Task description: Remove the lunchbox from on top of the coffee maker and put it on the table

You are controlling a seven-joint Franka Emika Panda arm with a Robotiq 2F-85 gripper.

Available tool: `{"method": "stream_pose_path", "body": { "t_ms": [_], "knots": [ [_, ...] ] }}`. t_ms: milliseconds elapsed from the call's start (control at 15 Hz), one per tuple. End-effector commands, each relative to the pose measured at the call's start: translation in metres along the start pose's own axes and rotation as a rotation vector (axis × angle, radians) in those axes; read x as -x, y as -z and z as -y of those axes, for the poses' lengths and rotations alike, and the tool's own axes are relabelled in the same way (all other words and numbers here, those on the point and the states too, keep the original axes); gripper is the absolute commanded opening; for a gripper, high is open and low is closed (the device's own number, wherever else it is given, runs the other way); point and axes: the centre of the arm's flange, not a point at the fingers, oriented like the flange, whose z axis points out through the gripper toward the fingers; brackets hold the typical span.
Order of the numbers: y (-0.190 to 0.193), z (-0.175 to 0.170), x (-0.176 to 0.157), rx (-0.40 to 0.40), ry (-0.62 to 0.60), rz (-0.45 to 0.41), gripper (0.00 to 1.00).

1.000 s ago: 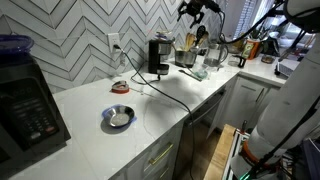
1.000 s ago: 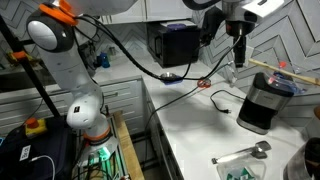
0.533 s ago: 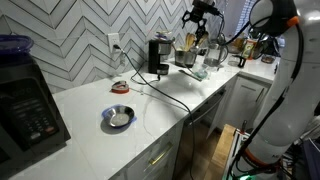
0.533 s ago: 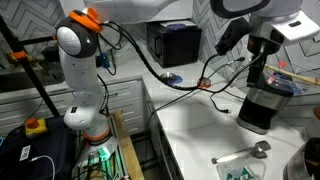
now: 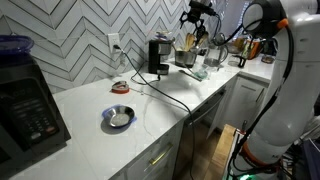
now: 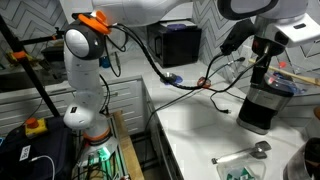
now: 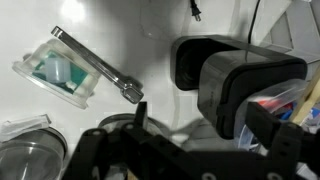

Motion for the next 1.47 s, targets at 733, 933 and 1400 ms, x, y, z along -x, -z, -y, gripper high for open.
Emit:
{"method": "stream_pose_path", "body": {
  "t_ms": [733, 933, 1400],
  "knots": [
    [-0.036, 0.054, -0.04, -0.104, -0.112, -0.02, 0.92],
    [-0.044, 0.059, -0.046, -0.109, -0.153, -0.02, 0.87],
    [-0.061, 0.063, -0.055, -0.088, -0.2, -0.001, 0.72]
  ]
}}
